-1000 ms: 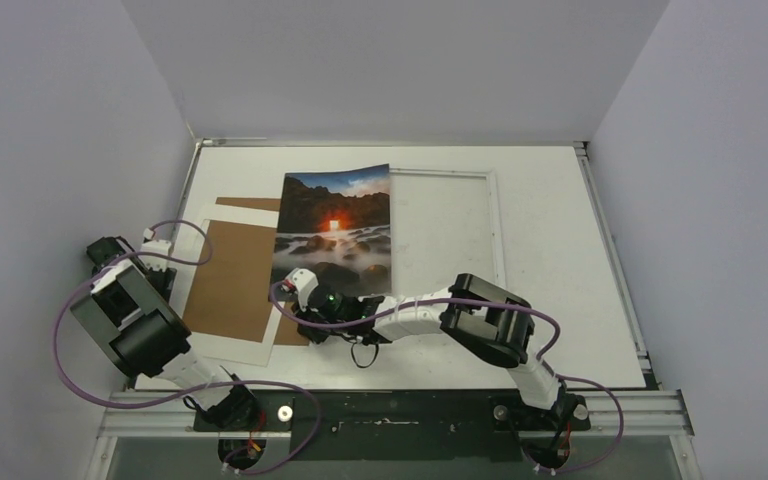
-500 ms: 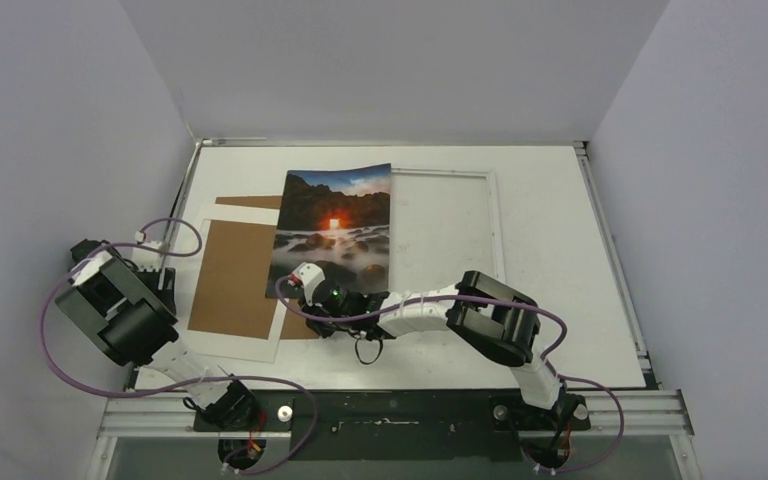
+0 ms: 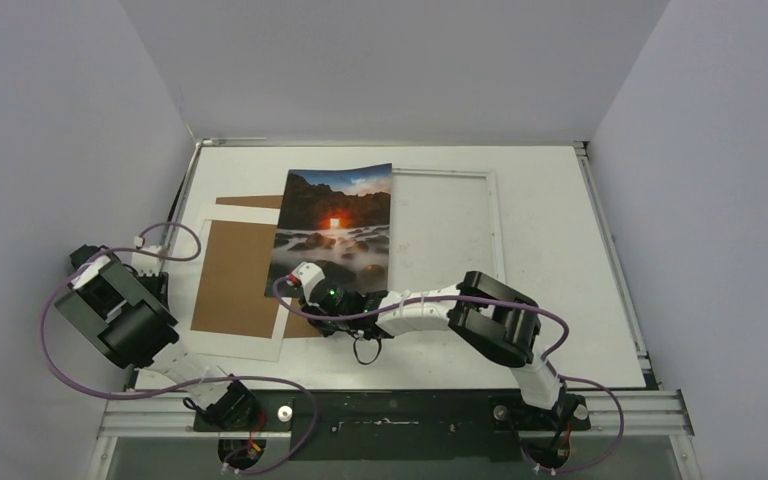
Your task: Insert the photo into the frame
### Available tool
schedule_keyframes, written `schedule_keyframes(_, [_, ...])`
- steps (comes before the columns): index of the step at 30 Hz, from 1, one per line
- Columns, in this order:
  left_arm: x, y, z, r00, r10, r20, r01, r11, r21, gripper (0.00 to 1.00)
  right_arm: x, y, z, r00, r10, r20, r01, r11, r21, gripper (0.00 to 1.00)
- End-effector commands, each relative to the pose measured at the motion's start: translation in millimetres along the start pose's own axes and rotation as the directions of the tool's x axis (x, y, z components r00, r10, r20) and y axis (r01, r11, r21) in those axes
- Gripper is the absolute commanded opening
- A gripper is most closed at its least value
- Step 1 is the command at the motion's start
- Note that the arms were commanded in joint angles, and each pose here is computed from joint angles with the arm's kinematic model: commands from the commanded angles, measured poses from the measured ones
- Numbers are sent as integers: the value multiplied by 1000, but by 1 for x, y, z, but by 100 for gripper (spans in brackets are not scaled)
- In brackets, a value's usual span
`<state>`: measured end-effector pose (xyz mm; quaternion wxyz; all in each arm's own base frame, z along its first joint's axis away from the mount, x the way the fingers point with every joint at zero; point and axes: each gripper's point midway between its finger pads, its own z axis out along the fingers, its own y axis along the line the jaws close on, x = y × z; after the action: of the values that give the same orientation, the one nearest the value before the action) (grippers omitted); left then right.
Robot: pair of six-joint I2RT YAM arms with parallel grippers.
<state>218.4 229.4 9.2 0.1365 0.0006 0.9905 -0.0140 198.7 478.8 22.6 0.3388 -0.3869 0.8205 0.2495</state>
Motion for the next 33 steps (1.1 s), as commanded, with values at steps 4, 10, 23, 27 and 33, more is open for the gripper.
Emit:
schedule_keyframes(4, [16,14,-7,999,26,23,-23,993,-119,25,29,-15,-11,995,-23,-100,30,997,65,5])
schedule_keyframes(10, [8,6,-18,998,33,45,-28,995,-101,12,24,-10,-9,996,-27,-89,32,998,55,5])
schedule_keyframes(23, [-21,-39,-50,971,211,115,-193,969,-154,15,-9,13,-15,997,-71,-9,71,997,42,5])
schedule_keyframes(27, [-22,-38,-52,972,211,100,-195,970,-148,19,-28,33,-15,993,-112,41,110,993,35,12])
schedule_keyframes(33, [-21,-26,-45,972,228,62,-216,963,-162,22,-33,56,-19,927,-362,93,361,932,28,31])
